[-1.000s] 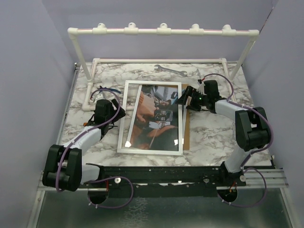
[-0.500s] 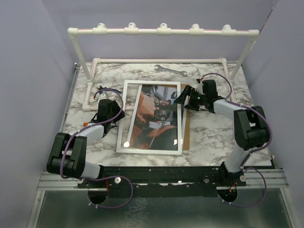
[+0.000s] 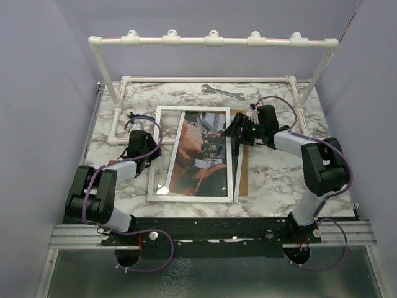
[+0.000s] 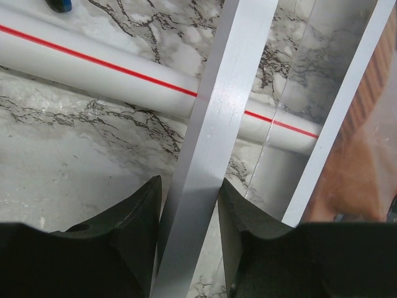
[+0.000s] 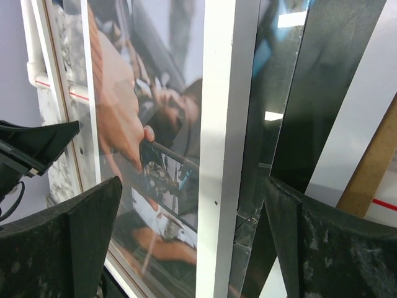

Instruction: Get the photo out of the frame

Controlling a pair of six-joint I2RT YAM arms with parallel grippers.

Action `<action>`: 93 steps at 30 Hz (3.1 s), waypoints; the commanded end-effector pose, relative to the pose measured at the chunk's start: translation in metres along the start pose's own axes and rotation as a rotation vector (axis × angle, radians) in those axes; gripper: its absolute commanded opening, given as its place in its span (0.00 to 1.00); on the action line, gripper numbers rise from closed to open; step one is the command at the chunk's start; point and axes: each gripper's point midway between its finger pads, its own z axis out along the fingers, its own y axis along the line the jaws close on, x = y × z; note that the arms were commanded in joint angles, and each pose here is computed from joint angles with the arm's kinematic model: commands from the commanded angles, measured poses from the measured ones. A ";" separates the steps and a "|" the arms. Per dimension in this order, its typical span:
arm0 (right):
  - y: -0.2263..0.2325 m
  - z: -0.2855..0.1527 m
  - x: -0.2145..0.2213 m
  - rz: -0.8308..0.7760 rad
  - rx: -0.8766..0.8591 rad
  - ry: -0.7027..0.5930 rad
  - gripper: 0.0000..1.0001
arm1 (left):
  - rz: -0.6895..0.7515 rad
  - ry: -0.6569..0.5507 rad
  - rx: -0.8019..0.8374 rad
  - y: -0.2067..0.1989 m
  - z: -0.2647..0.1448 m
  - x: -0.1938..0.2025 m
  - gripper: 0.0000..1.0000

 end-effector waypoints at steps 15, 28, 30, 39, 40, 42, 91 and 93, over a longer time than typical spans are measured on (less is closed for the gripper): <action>0.010 0.015 0.027 0.040 -0.034 0.075 1.00 | 0.047 -0.035 0.104 -0.030 -0.006 -0.016 0.33; 0.009 0.012 0.026 0.033 -0.020 0.064 1.00 | 0.068 -0.080 0.043 -0.027 -0.020 -0.035 0.32; 0.008 0.012 0.026 0.030 -0.019 0.065 1.00 | 0.080 -0.082 0.045 -0.029 -0.021 -0.036 0.32; 0.011 0.008 0.017 -0.006 0.000 0.045 1.00 | 0.158 -0.118 0.023 -0.031 -0.029 -0.037 0.31; 0.012 0.007 0.016 -0.010 -0.002 0.040 0.99 | 0.164 -0.115 0.019 -0.031 -0.028 -0.036 0.31; 0.013 0.003 0.016 -0.018 -0.002 0.031 0.94 | 0.173 -0.105 0.014 -0.031 -0.025 -0.034 0.30; 0.015 -0.030 0.030 -0.254 0.283 -0.025 0.16 | 0.129 -0.037 -0.117 -0.009 0.010 -0.018 0.35; 0.015 -0.030 0.032 -0.250 0.281 -0.021 0.15 | 0.134 -0.040 -0.128 -0.009 0.008 -0.023 0.29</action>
